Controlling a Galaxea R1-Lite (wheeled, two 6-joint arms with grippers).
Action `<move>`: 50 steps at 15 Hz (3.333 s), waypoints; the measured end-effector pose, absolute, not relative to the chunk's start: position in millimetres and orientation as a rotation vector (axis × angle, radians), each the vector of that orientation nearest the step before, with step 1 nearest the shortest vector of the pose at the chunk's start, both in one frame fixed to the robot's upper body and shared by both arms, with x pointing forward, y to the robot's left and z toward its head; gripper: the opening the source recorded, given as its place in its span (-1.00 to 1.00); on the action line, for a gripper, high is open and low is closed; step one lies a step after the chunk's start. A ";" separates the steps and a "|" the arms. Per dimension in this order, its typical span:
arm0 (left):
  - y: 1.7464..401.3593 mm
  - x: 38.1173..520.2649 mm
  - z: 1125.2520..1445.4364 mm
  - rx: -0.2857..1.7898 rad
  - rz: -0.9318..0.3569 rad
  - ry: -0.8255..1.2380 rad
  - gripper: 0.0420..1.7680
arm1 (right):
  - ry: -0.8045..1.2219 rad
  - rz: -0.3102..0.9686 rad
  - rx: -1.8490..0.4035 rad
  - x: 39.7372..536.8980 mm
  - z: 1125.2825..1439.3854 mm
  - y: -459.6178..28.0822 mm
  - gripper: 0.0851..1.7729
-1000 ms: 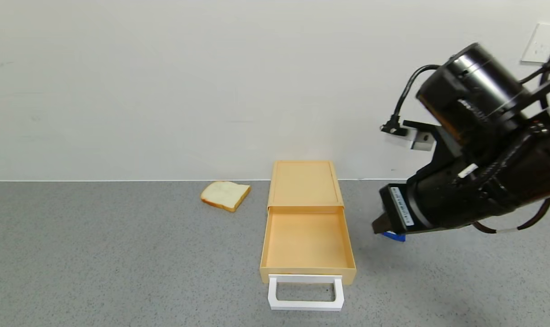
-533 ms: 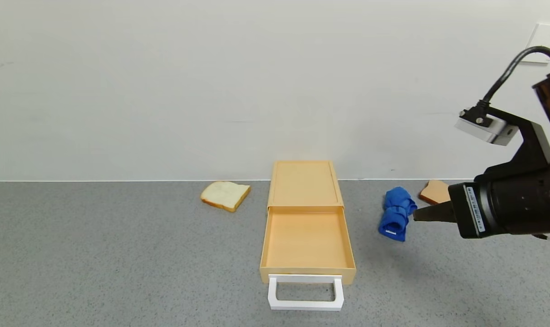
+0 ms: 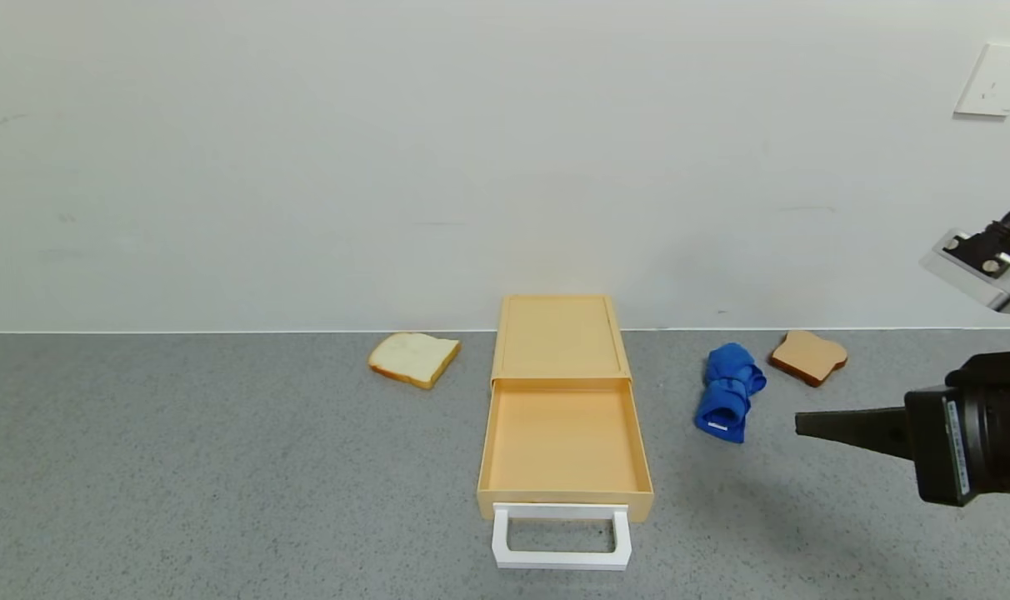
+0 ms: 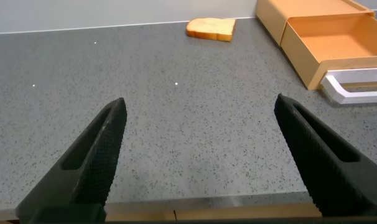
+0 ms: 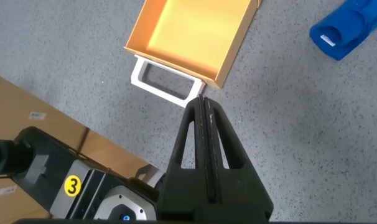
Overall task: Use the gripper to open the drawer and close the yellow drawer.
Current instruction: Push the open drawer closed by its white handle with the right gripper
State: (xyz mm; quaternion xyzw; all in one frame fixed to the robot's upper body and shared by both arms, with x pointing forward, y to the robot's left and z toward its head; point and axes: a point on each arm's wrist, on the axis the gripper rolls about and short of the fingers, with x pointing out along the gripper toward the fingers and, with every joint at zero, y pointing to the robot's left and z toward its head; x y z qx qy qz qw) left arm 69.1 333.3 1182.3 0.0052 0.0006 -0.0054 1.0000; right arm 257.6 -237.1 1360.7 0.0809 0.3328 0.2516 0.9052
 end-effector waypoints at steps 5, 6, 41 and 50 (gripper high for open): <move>333.3 69.1 1182.3 0.011 -0.011 0.001 0.94 | 0.694 0.520 0.165 253.8 1357.8 -239.4 -0.96; 333.3 69.1 1182.3 0.010 -0.011 0.001 0.94 | 0.694 0.519 0.165 253.8 1357.5 -239.4 -0.96; 333.3 69.1 1182.3 0.011 -0.011 0.001 0.94 | 0.998 0.347 0.051 333.3 1199.8 -42.9 -0.96; 333.3 69.1 1182.3 0.011 -0.011 0.001 0.94 | 0.938 0.298 0.054 339.2 1191.1 -37.9 -0.96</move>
